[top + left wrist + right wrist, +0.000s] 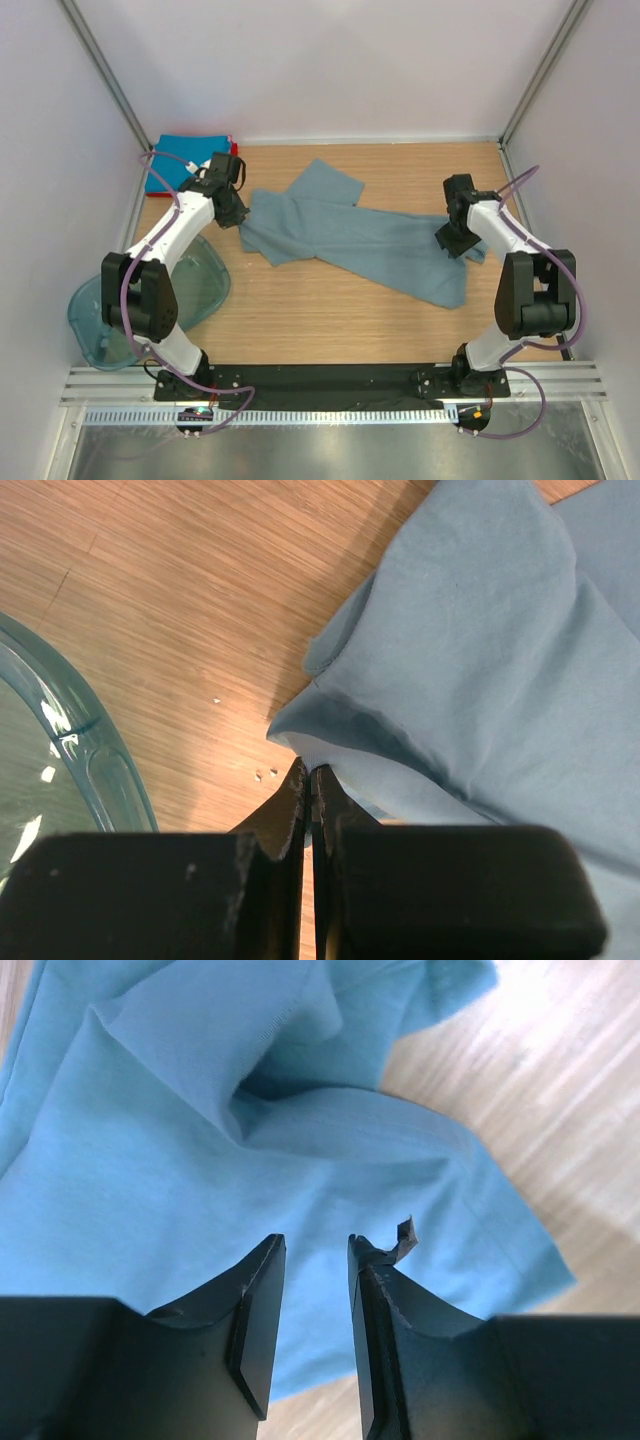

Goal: Fold and stack the t-shirts
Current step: Flatten the tshirt out

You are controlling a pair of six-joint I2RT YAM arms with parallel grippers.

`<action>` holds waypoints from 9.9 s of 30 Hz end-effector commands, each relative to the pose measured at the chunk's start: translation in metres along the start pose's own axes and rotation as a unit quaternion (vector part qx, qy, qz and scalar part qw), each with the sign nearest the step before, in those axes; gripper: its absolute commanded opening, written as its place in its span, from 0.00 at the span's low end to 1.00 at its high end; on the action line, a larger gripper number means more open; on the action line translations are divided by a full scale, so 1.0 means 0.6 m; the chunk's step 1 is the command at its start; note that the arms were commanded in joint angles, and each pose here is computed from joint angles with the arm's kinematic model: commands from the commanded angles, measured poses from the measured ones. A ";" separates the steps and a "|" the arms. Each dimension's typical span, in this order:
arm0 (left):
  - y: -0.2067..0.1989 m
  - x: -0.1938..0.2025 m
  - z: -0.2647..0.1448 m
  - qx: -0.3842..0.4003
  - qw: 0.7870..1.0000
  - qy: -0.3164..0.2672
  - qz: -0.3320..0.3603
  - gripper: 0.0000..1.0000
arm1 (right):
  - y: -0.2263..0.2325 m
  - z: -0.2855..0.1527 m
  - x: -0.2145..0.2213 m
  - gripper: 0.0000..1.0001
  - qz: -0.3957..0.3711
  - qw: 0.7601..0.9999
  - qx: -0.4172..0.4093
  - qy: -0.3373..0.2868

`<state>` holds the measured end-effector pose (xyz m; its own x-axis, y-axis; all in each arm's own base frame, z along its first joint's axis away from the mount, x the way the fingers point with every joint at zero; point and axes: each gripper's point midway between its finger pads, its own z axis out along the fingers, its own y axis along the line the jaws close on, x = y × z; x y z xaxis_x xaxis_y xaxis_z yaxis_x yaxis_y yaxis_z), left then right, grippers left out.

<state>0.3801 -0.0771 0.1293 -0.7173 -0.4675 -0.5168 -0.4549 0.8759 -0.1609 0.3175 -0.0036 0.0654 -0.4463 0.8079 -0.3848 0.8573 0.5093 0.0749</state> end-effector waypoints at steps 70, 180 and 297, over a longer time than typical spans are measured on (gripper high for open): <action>0.028 0.013 -0.019 -0.031 0.999 -0.031 0.022 0.00 | 0.144 0.014 0.033 0.03 -0.178 0.982 -0.062 0.009; -0.072 -0.205 -0.658 0.392 0.864 -0.237 -0.208 0.00 | -0.169 -0.597 -0.281 0.01 0.103 0.927 -0.181 -0.311; 0.115 0.318 -0.198 -0.015 0.995 0.098 0.000 0.00 | -0.326 -0.087 -0.065 0.01 0.121 0.977 0.127 -0.118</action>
<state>0.1328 -0.1244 0.1143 -0.8371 -0.4780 -0.2659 -0.4550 0.8783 -0.1464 0.1539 -0.1127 0.1142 -0.1569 0.8191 -0.5517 0.9822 0.1877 -0.0006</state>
